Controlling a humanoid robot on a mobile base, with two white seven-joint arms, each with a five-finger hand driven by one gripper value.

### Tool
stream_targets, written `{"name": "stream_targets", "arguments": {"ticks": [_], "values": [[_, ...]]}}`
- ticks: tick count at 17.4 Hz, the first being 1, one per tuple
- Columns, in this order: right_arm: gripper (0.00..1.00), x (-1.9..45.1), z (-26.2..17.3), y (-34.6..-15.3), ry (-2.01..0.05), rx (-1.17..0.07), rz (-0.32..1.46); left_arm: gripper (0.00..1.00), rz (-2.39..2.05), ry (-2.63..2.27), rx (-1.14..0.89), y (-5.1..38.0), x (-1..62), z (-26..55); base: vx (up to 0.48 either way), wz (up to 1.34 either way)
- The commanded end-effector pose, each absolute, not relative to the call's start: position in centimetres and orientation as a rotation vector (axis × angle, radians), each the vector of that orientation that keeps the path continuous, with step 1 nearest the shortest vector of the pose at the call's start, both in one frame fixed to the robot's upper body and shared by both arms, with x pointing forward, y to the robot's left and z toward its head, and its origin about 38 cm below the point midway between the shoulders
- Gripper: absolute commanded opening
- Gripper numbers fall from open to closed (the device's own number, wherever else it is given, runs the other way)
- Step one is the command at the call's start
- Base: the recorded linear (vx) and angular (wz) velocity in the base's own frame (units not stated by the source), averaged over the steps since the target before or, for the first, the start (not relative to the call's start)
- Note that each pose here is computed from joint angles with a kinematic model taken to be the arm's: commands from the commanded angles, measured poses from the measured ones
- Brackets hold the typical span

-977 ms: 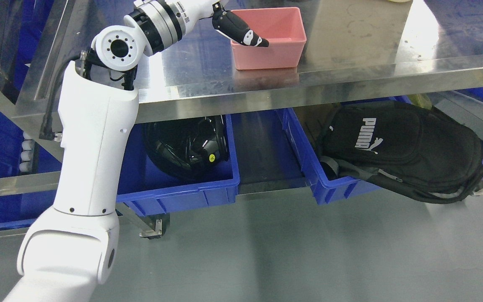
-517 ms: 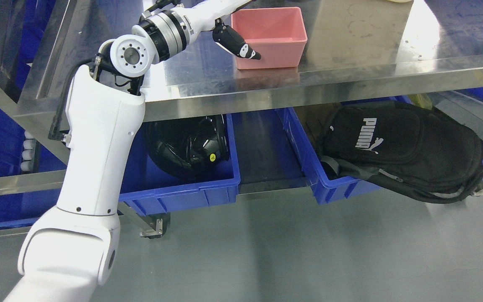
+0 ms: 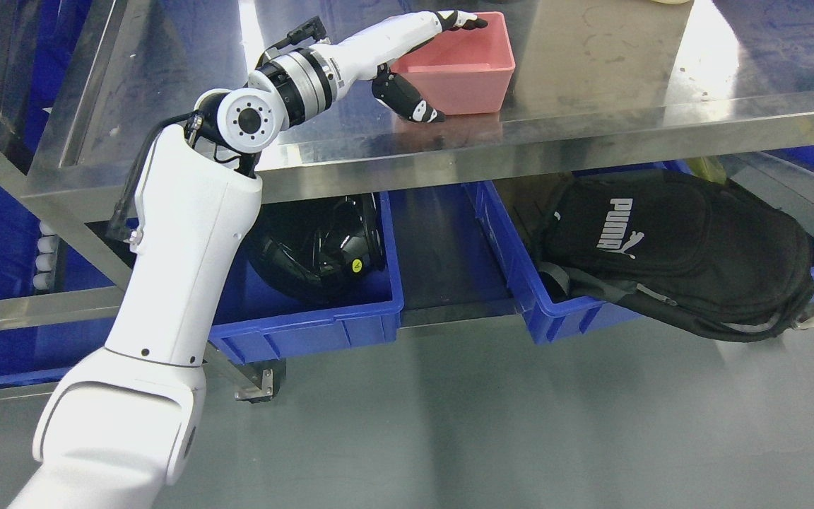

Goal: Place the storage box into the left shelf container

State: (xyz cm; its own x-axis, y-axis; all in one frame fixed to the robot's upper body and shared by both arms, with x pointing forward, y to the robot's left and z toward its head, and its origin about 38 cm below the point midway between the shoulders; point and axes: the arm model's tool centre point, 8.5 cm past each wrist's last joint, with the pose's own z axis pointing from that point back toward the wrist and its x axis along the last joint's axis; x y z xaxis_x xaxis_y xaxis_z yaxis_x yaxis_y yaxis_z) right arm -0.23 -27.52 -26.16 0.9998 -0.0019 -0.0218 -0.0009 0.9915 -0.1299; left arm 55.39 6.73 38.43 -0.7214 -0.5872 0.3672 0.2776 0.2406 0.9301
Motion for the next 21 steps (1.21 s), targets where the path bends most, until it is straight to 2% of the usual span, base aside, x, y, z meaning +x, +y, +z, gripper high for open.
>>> {"name": "stream_targets", "arguments": {"ticks": [1,8,11,13,14,17,21], "values": [[1.00,-0.2,-26.1,-28.7,0.013,-0.148,-0.003,0.83,-1.571,-1.662,0.291,7.8,57.4,33.9,0.000,0.00],[1.00,-0.2,-26.1,-28.7,0.013,-0.148,-0.003,0.31,-1.587,-1.676,0.260,8.1,57.4,34.0,0.000,0.00],[1.00,-0.2,-26.1,-28.7,0.013,-0.148,-0.003,0.24,-1.604,-1.643,0.234,8.3,57.6,33.1,-0.003,0.03],[1.00,-0.2,-26.1,-28.7,0.013,-0.148,-0.003,0.03,-1.610,-1.660,0.194,8.3,57.4,33.3,-0.008,0.16],[1.00,-0.2,-26.1,-28.7,0.013,-0.148,-0.003,0.00,-1.601,-1.683,0.176,8.6,57.4,33.6,-0.012,0.20],[1.00,-0.2,-26.1,-28.7,0.013,-0.148,-0.003,0.00,-1.453,-1.823,0.093,10.5,57.5,35.7,-0.002,-0.01],[1.00,-0.2,-26.1,-28.7,0.013,-0.148,-0.003,0.00,-1.036,-2.127,-0.274,13.7,56.7,40.2,-0.002,-0.01]]}}
